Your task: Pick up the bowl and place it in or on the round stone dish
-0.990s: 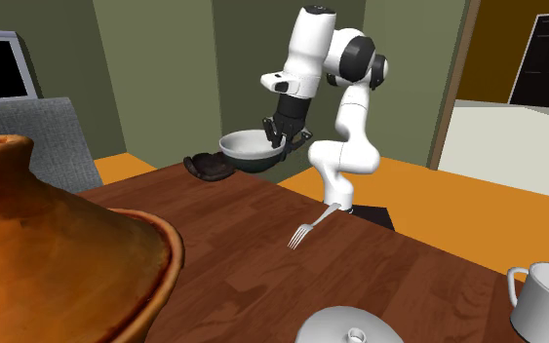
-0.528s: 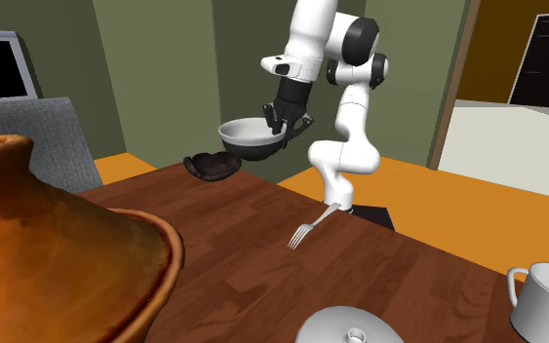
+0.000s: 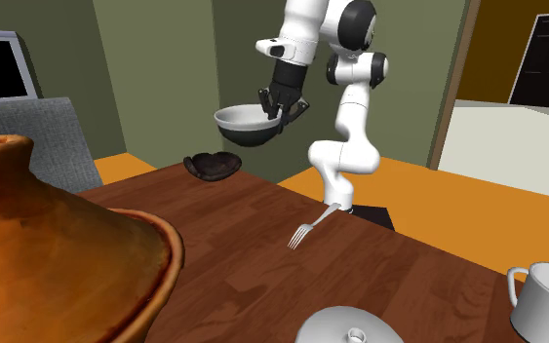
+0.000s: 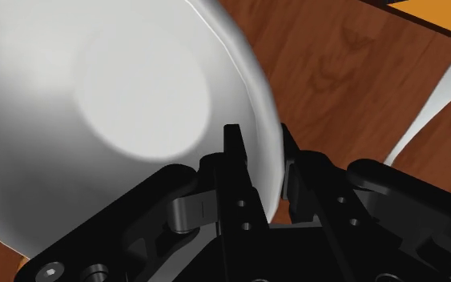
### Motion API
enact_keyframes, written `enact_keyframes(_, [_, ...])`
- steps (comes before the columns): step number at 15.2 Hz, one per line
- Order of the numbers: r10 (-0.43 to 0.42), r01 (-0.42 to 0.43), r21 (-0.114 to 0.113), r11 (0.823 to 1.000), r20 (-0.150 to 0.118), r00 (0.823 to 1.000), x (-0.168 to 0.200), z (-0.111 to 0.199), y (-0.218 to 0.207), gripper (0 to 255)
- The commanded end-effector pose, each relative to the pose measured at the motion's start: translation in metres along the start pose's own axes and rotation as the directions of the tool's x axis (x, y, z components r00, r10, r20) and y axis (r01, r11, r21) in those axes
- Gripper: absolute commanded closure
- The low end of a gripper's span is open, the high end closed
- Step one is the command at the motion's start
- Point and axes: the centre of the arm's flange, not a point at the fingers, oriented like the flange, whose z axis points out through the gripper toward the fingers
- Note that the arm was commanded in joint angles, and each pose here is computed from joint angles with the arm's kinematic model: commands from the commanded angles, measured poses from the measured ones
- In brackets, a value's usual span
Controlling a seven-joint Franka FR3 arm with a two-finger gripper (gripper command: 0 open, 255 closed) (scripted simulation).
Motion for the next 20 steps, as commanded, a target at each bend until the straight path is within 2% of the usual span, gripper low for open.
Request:
enact_keyframes(1, [0.000,0.000,0.000,1.000,0.000,1.000,-0.010,0.003,0.021,255])
enact_keyframes(15, [0.000,0.000,0.000,1.000,0.000,1.000,-0.092,0.033,0.187,255])
enact_keyframes(20, [0.000,0.000,0.000,1.000,0.000,1.000,-0.092,0.059,0.181,255])
